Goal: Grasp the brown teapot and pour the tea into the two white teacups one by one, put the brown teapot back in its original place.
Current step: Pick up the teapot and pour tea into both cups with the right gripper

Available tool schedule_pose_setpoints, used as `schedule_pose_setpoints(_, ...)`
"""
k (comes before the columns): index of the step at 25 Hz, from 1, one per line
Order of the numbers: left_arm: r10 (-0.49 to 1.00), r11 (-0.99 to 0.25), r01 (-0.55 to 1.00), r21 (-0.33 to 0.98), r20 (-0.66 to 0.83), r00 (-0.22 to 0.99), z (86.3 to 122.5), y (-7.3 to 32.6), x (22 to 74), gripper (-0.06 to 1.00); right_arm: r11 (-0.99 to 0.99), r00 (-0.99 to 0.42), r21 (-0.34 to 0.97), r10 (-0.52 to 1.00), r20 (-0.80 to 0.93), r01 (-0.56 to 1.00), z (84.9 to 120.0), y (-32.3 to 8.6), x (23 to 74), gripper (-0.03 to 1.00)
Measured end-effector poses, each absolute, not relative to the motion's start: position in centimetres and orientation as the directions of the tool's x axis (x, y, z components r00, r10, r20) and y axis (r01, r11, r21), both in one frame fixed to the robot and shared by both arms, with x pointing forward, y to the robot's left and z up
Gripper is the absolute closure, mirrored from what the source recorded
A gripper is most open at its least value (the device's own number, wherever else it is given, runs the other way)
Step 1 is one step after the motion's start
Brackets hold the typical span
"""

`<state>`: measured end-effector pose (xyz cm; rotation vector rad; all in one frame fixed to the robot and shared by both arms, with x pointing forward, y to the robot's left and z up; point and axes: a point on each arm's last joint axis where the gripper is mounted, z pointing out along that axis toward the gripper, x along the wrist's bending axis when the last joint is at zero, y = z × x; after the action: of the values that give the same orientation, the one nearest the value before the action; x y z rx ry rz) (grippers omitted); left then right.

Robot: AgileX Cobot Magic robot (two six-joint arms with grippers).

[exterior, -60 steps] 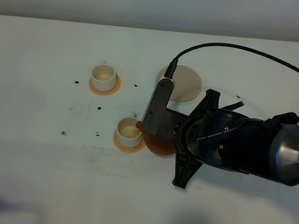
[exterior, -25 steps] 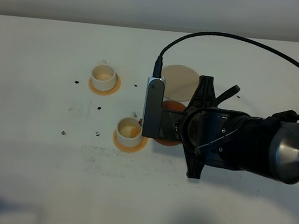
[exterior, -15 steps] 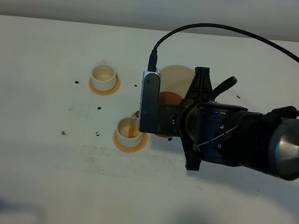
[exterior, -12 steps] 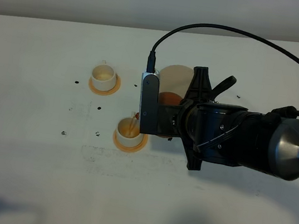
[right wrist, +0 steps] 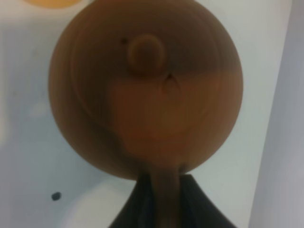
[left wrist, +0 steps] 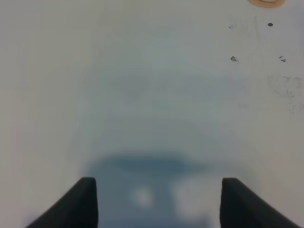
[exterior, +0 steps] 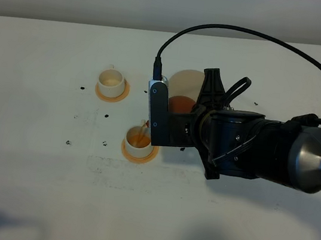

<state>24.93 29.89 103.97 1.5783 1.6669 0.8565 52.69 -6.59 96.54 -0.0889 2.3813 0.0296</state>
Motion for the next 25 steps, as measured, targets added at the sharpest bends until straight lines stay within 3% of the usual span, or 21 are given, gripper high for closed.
schedule_pose_setpoints(25, 0.999, 0.049, 0.553, 0.832, -0.035, -0.036, 103.97, 29.89, 24.93, 0.39, 0.985, -0.669, -0.099, -0.169, -0.723, -0.143, 96.93, -6.69, 53.09, 0.86)
